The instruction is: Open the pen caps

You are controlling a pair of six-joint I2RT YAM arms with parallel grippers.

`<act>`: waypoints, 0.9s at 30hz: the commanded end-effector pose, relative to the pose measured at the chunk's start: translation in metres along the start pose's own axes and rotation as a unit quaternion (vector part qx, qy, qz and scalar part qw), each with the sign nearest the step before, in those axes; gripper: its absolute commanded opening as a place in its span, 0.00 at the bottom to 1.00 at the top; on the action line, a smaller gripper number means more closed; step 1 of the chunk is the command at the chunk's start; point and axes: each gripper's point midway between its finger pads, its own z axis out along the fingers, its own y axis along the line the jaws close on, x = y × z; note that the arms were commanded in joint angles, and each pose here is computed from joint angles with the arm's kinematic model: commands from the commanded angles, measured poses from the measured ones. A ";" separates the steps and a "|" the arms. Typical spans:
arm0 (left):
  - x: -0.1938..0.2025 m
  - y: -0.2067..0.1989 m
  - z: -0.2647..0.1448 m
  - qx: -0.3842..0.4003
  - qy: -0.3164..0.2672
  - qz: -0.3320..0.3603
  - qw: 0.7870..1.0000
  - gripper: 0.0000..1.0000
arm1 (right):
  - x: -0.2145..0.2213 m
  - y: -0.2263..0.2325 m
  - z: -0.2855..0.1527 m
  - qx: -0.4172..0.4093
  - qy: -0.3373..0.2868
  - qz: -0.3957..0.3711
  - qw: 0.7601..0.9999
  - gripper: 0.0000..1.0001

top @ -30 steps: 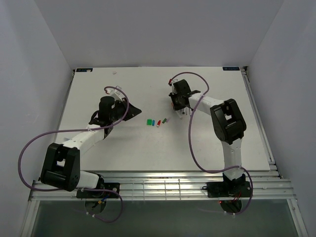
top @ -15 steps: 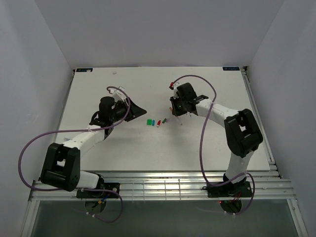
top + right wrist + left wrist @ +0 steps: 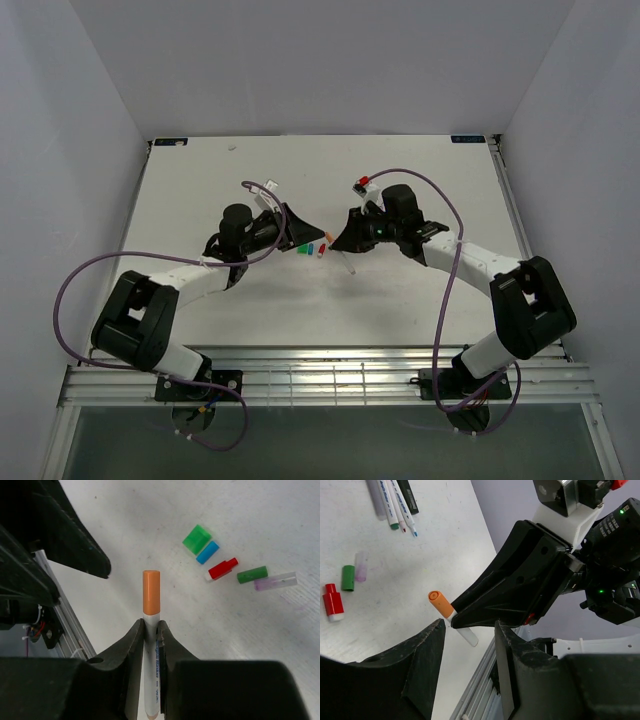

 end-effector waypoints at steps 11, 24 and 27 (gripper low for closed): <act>-0.003 -0.008 0.007 0.005 -0.039 -0.002 0.999 0.49 | -0.030 0.058 -0.016 -0.124 -0.065 0.005 0.990 0.08; -0.002 -0.017 0.014 0.016 -0.032 -0.009 0.999 0.36 | -0.026 0.060 -0.008 -0.142 -0.071 0.015 0.987 0.08; -0.001 -0.019 0.013 0.018 -0.031 -0.014 0.999 0.30 | -0.025 0.061 -0.004 -0.143 -0.069 0.018 0.987 0.08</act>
